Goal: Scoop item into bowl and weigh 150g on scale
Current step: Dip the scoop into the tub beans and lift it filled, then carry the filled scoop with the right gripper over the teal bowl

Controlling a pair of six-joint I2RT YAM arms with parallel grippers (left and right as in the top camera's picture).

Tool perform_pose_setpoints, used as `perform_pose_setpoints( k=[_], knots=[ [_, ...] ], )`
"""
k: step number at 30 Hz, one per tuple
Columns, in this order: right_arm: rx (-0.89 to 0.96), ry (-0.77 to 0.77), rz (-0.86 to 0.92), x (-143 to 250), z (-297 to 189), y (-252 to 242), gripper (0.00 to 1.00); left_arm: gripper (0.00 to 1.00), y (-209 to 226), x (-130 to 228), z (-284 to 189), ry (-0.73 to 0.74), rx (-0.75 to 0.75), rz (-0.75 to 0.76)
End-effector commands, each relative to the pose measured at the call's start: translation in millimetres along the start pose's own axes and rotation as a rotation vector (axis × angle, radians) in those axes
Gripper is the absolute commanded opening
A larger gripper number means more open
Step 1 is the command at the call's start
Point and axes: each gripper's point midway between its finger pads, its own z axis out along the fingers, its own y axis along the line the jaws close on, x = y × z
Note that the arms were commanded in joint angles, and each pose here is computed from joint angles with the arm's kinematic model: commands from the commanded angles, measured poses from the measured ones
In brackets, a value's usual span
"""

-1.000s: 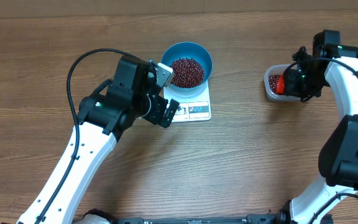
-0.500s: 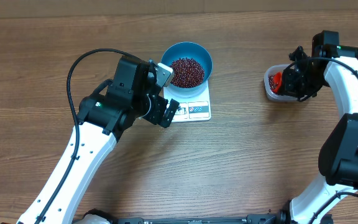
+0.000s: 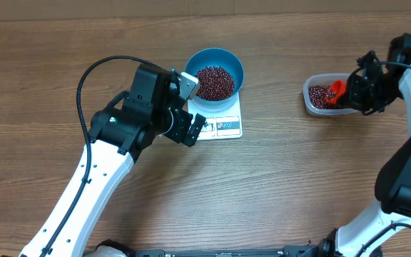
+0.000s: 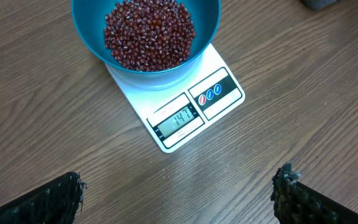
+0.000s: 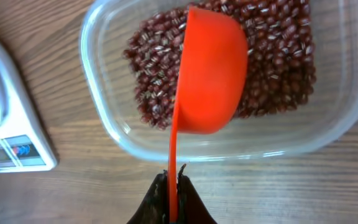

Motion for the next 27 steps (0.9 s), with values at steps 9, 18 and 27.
perform_pose_setpoints(
  k=[9,18,27],
  knots=[
    [-0.36,-0.128,-0.175,-11.8,-54.2,77.5,0.04,1.0,0.8,-0.8,-1.5,-0.007,-0.006,-0.012],
    [-0.532,-0.114,-0.245,-2.9,-60.1,122.6,0.04,1.0,0.8,-0.8,-1.5,-0.007,-0.006,-0.012],
    [-0.56,-0.074,-0.33,4.0,-42.0,180.8,0.04,1.0,0.8,-0.8,-1.5,-0.007,-0.006,-0.012]
  ],
)
